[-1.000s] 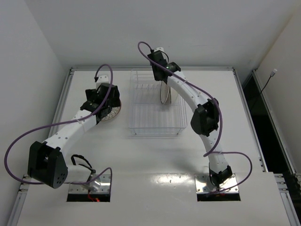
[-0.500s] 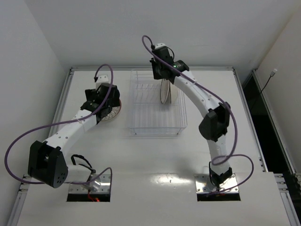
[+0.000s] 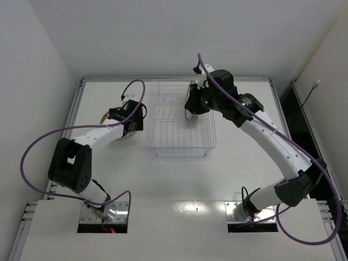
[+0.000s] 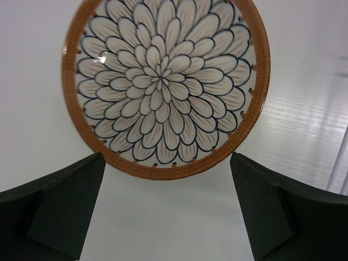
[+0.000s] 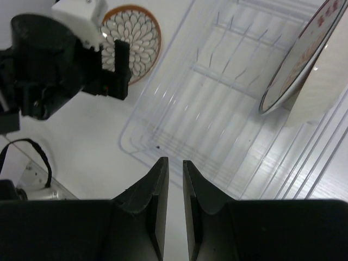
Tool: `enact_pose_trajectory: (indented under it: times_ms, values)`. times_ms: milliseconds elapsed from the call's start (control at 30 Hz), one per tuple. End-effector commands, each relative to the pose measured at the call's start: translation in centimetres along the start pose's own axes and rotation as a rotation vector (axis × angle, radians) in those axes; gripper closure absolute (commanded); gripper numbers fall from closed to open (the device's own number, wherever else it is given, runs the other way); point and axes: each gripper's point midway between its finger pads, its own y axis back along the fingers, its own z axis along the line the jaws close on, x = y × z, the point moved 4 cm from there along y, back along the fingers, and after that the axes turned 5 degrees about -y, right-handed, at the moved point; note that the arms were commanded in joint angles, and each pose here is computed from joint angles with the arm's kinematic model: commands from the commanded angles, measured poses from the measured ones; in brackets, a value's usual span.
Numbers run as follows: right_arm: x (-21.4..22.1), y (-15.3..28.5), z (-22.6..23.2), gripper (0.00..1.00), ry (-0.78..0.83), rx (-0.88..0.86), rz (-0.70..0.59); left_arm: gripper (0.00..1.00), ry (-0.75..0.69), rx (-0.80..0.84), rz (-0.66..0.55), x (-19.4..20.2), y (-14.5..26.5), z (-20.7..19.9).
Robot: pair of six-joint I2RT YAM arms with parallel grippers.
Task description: Load the plates into the dish rack
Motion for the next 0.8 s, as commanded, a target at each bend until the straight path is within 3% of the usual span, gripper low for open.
enact_pose_trajectory:
  times_ms: [0, 667, 767]
  values:
    - [1.1, 0.6, 1.1, 0.86, -0.016, -0.077, 0.019, 0.00, -0.057, 0.068, 0.027, -0.5, -0.5, -1.7]
    - [0.2, 2.4, 2.3, 0.86, -0.010, -0.141, -0.006, 0.00, -0.160, 0.105, 0.202, 3.3, -5.1, -3.7]
    - [0.0, 2.6, 2.5, 0.86, -0.010, -0.150, -0.004, 0.09, -0.172, 0.107, 0.226, 3.7, -5.6, -3.7]
